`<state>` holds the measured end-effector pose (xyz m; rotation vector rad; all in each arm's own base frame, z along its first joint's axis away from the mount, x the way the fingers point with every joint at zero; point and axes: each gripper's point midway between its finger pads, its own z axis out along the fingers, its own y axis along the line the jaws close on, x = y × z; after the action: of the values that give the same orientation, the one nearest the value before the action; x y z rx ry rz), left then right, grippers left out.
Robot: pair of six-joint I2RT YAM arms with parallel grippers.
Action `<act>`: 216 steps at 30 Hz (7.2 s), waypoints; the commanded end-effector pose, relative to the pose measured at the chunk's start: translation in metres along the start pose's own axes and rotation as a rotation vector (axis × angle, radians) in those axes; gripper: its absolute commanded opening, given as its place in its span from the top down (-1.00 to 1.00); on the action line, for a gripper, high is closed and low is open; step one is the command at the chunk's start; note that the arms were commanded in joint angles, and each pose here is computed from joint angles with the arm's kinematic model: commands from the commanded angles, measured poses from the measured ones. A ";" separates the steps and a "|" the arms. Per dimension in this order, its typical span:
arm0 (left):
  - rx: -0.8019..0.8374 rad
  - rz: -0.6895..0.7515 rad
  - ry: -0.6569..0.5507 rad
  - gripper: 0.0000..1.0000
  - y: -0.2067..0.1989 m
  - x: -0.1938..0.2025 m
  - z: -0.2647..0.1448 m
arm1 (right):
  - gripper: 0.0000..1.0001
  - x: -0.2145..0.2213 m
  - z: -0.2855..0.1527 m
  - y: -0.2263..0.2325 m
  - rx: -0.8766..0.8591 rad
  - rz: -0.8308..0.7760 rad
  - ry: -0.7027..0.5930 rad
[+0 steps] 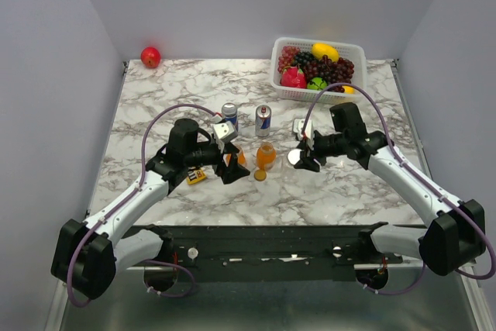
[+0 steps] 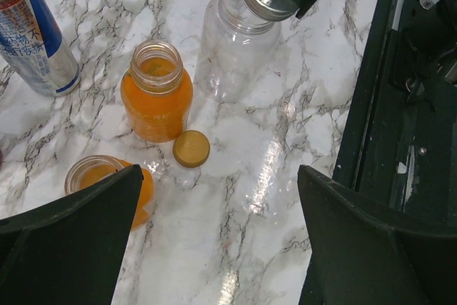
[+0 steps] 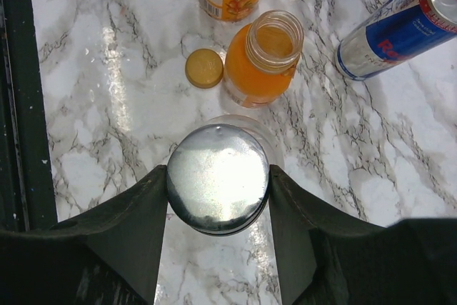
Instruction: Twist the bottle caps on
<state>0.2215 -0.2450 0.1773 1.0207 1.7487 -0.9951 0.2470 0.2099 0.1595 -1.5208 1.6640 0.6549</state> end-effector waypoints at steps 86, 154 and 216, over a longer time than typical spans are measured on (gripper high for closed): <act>0.038 0.172 -0.112 -0.97 -0.065 0.038 0.092 | -0.77 0.002 -0.018 0.008 -0.135 -0.215 0.067; 0.053 0.108 -0.078 -0.97 -0.071 0.049 0.086 | -0.13 0.006 0.005 0.009 -0.259 -0.077 0.132; -0.100 0.177 -0.213 -0.97 -0.040 0.034 0.128 | -0.21 0.052 0.018 -0.001 -0.206 0.034 0.300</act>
<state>0.2013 -0.3588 0.0993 1.0069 1.5797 -0.8959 0.2657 0.2136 0.1371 -1.7853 1.7125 0.6826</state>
